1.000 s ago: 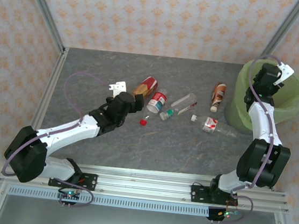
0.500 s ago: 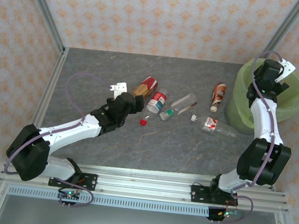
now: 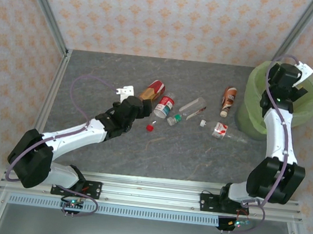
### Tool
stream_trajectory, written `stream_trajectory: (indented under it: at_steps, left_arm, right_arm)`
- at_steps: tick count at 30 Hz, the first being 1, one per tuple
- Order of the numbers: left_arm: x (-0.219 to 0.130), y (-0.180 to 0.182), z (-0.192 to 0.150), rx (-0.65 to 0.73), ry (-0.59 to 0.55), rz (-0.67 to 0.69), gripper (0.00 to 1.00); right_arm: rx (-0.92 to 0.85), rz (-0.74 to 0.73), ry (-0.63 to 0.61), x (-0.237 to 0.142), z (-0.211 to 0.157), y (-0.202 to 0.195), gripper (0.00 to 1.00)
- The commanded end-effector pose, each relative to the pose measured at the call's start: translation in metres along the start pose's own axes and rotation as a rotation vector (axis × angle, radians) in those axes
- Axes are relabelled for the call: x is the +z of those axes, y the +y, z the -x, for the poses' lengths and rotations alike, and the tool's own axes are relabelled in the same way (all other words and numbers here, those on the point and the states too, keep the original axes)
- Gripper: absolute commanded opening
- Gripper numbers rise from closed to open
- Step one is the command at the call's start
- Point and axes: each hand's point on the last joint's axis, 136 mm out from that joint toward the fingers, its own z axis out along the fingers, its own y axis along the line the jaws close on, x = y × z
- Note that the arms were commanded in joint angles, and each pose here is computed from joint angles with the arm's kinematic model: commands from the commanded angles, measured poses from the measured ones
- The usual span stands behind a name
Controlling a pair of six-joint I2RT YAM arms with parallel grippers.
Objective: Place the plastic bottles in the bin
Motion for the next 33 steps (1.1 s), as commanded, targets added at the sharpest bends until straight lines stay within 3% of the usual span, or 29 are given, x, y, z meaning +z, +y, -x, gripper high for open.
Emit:
stream_trajectory:
  at_steps: [1,5,11,19,26,33]
  left_arm:
    - [0.002,-0.003,0.005,0.005,0.007,0.006,1.00]
    - [0.003,-0.002,-0.001,0.001,0.028,0.004,1.00]
    - [0.004,0.002,-0.013,-0.005,0.061,0.007,1.00]
    - [0.006,0.001,-0.024,0.011,0.110,-0.002,1.00]
    - [0.005,0.003,-0.044,0.038,0.181,-0.017,1.00]
    - [0.001,-0.004,-0.073,0.097,0.274,-0.112,1.00]
  right_arm:
    - [0.044,0.120,-0.014,-0.024,0.010,0.011,0.99]
    - [0.101,0.302,-0.030,-0.057,0.017,0.032,0.99]
    - [0.173,0.529,0.047,-0.104,0.019,0.063,0.99]
    - [0.051,0.825,0.104,-0.162,-0.010,0.127,0.99]
    - [-0.010,0.950,0.160,-0.191,-0.054,0.161,0.99]
    - [0.030,0.931,0.231,-0.191,-0.088,0.161,0.99]
